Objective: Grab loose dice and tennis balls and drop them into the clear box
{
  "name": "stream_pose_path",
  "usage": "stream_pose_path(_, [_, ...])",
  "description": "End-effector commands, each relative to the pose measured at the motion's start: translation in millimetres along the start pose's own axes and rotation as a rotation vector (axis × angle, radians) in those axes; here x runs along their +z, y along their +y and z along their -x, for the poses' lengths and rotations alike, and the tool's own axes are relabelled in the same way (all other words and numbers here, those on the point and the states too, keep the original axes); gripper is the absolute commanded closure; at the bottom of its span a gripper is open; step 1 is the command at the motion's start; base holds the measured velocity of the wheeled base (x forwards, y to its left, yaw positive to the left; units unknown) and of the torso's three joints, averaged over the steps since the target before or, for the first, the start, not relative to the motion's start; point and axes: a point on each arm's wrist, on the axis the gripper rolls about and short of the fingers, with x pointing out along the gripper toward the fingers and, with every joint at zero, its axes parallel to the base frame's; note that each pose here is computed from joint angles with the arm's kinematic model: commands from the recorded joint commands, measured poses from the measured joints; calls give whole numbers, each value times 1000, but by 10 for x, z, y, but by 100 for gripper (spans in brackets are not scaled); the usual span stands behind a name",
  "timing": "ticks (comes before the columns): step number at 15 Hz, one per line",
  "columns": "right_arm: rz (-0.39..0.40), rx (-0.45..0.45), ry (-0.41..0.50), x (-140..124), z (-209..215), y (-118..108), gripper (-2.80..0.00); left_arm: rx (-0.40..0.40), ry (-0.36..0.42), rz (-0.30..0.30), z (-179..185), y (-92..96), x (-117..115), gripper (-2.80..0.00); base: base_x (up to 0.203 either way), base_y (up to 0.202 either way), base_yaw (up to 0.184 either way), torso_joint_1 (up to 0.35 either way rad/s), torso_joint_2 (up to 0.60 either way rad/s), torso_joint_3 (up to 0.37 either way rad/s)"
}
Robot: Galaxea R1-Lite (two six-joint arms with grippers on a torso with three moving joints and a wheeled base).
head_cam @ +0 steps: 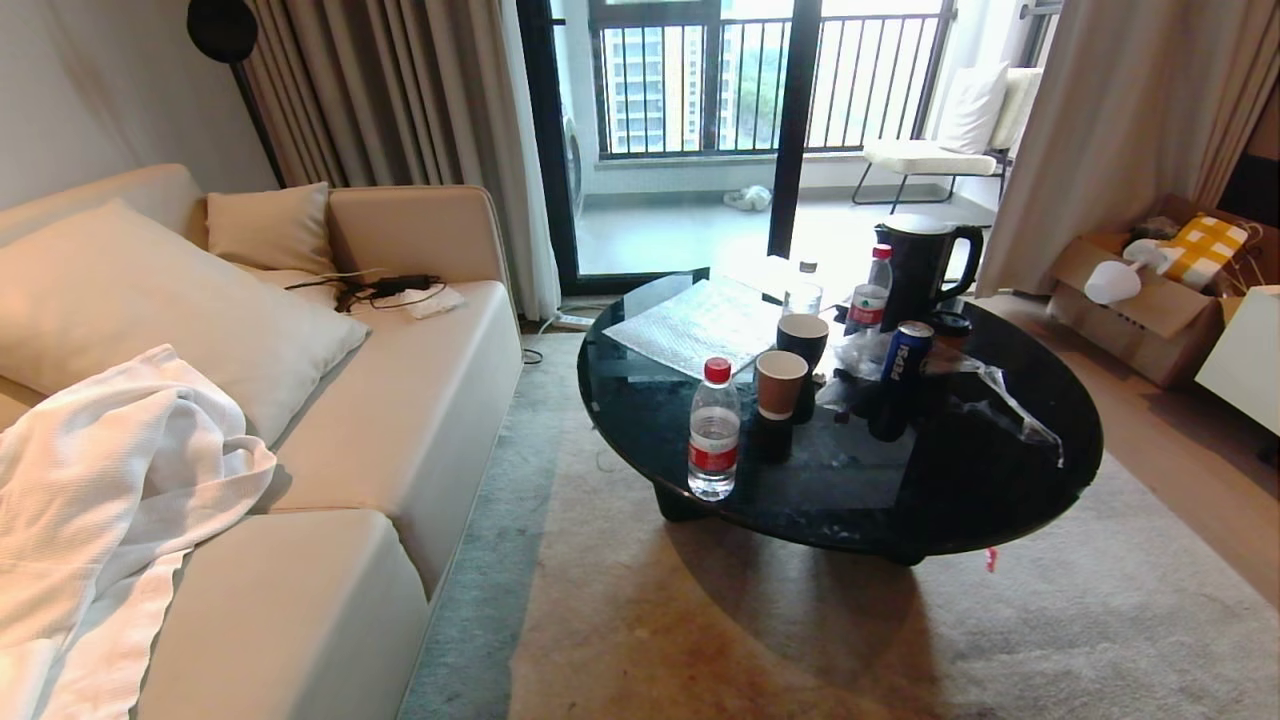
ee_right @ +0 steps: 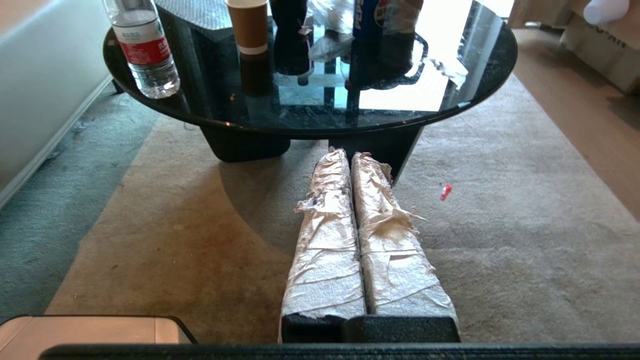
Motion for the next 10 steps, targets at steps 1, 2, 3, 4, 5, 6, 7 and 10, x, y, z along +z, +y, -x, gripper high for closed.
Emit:
stream_pose_path(1, [-3,0,1,1,-1,0,0,0,0,0,0,0,0,0,0,0,0,0,0,0])
stream_pose_path(2, [-6,0,1,1,-1,0,0,0,0,0,0,0,0,0,0,0,0,0,0,0])
stream_pose_path(3, [-4,0,1,1,-1,-1,0,0,0,0,0,0,0,0,0,0,0,0,0,0])
stream_pose_path(4, [-4,-1,1,1,-1,0,0,0,0,0,0,0,0,0,0,0,0,0,0,0])
stream_pose_path(5, [-4,0,1,1,-1,-1,0,0,0,0,0,0,0,0,0,0,0,0,0,0])
stream_pose_path(6, [-6,-1,1,1,-1,0,0,0,0,0,0,0,0,0,0,0,0,0,0,0])
stream_pose_path(7, [-6,-1,1,1,-1,0,0,0,0,0,0,0,0,0,0,0,0,0,0,0])
stream_pose_path(10, [-4,0,0,-1,-3,-1,0,0,0,0,0,0,0,0,0,0,0,0,0,0])
